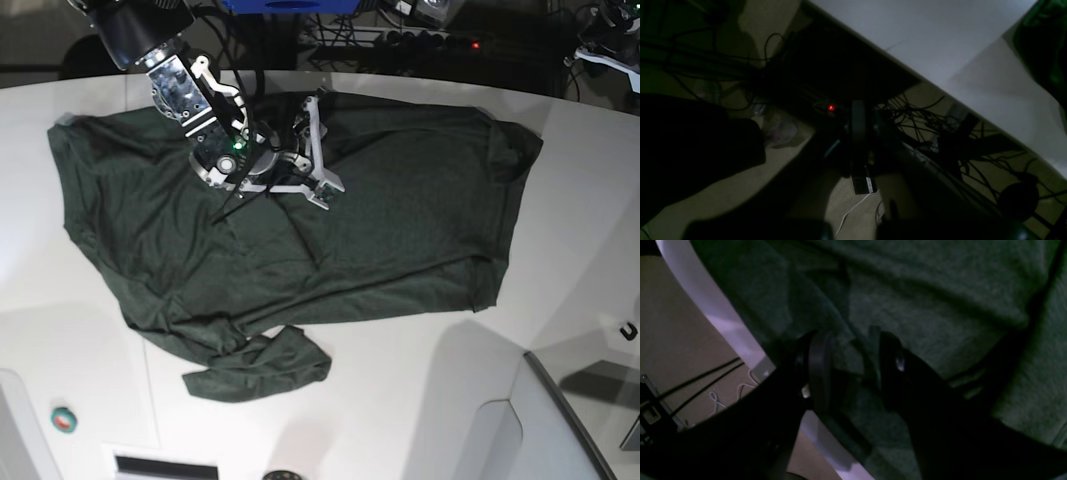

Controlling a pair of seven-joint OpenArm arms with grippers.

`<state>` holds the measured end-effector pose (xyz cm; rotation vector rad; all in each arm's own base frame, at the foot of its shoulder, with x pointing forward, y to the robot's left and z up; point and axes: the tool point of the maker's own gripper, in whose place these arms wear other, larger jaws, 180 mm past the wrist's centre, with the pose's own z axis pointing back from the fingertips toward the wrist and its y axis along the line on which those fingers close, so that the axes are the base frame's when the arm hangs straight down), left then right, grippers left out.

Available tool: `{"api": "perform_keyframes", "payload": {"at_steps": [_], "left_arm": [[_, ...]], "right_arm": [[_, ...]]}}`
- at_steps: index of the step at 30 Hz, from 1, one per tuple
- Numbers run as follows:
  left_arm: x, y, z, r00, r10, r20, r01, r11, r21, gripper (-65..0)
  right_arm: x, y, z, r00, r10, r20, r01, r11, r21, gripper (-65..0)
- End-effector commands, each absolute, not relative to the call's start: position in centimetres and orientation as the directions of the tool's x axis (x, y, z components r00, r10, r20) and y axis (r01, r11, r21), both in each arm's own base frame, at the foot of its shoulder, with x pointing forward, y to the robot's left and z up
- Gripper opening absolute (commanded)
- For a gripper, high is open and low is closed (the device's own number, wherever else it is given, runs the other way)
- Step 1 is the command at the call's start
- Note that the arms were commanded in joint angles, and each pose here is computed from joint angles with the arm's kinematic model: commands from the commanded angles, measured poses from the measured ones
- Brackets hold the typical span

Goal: Layout the t-shirt on the table in an organized manner, then fold the t-shirt properly
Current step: 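Drag the grasped wrinkle with the right gripper toward the shirt edge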

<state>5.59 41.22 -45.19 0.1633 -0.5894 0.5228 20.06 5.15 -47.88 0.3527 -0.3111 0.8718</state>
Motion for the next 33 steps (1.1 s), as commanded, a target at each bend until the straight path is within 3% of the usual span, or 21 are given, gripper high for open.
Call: {"api": "perform_keyframes", "payload": {"at_steps": [1, 13, 17, 19, 24, 30, 33], "left_arm": [[5.9, 42.2, -44.1, 0.698, 0.399, 0.595, -0.507, 0.862, 0.016, -65.0], [5.9, 42.2, -44.1, 0.698, 0.399, 0.595, -0.507, 0.862, 0.016, -65.0], [5.8, 42.2, -44.1, 0.699, 0.399, 0.594, -0.507, 0.862, 0.017, -65.0], [5.8, 42.2, -44.1, 0.699, 0.399, 0.594, -0.507, 0.862, 0.017, -65.0], [5.8, 42.2, -44.1, 0.699, 0.399, 0.593, -0.506, 0.862, 0.018, -65.0], [5.8, 42.2, -44.1, 0.699, 0.399, 0.593, -0.506, 0.862, 0.018, -65.0], [5.8, 42.2, -44.1, 0.700, 0.397, 0.594, -0.506, 0.862, 0.019, -65.0]], "right_arm": [[20.9, 6.0, -47.0, 0.592, 0.674, 0.443, -0.793, 0.584, 0.173, -42.9], [19.5, 6.3, -48.4, 0.615, 0.677, 0.404, -0.783, 0.585, 0.212, -43.8], [19.7, 6.6, -48.1, 0.615, 0.673, 0.411, -0.783, 0.585, 0.213, -59.1], [19.6, 6.6, -48.1, 0.615, 0.673, 0.411, -0.783, 0.585, 0.214, -63.6], [19.9, 6.6, -47.9, 0.616, 0.668, 0.417, -0.781, 0.588, 0.210, -61.1], [20.1, 6.6, -47.6, 0.612, 0.667, 0.426, -0.783, 0.587, 0.205, -46.4], [20.0, 6.6, -47.6, 0.612, 0.666, 0.426, -0.783, 0.587, 0.205, -45.5]]}}
